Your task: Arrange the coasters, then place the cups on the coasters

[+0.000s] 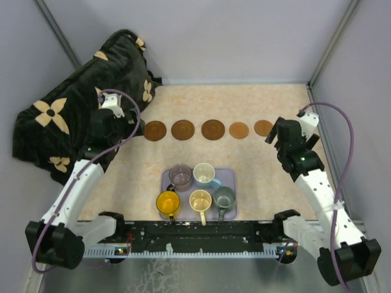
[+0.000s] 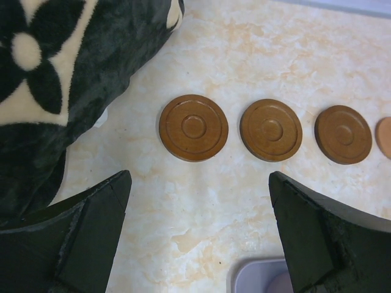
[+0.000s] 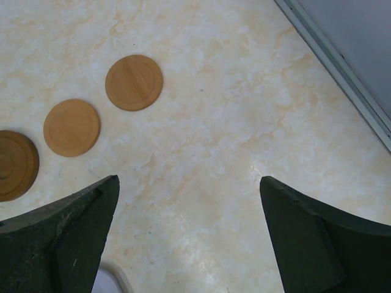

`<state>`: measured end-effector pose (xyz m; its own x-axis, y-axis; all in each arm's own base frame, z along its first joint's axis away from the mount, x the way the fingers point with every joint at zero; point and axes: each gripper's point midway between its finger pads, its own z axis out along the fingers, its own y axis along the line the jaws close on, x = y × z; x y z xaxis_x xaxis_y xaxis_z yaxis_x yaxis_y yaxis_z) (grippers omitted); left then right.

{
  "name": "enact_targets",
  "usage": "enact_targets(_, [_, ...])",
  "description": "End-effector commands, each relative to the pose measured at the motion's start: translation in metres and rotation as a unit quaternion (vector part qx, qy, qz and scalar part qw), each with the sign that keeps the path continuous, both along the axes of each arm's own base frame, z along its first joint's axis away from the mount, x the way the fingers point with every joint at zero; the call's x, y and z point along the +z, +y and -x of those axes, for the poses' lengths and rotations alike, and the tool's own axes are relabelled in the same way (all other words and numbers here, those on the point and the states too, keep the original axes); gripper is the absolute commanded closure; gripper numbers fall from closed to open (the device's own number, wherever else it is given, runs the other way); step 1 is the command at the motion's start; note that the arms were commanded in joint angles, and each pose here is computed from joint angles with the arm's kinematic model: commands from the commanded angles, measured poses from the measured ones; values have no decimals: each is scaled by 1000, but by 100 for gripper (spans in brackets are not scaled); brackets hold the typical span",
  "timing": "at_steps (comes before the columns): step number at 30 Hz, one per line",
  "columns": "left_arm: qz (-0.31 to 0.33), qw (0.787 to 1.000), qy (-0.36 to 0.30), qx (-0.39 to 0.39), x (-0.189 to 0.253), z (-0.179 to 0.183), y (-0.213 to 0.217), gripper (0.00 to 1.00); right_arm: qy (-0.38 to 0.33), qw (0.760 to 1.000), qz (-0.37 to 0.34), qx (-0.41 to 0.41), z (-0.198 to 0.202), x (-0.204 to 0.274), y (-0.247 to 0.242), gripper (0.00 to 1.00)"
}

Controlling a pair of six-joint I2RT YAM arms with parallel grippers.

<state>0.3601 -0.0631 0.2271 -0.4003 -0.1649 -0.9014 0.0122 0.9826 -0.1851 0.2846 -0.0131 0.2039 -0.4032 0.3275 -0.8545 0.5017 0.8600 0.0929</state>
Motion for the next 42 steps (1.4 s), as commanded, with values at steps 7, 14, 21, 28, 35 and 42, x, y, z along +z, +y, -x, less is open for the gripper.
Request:
enact_targets(7, [35, 999, -5, -30, 8, 51, -6, 0, 24, 998, -29, 43, 34, -14, 9, 1])
enact_targets(14, [56, 996, -1, -68, -1, 79, -18, 0, 36, 992, -58, 104, 56, -18, 43, 13])
enact_targets(21, [50, 996, -6, -79, 2, 93, -19, 0, 76, 978, -50, 189, 70, -22, 93, 29])
enact_targets(28, [53, 996, 7, -73, -8, 102, -17, 0, 124, 945, -28, 302, 86, -18, 144, 28])
enact_targets(35, [58, 995, 18, -74, -13, 99, -19, 0, 127, 899, -47, 416, 89, -14, 185, 24])
enact_targets(42, [68, 995, 26, -75, -18, 95, -23, 0, 154, 874, -50, 459, 86, -37, 210, 26])
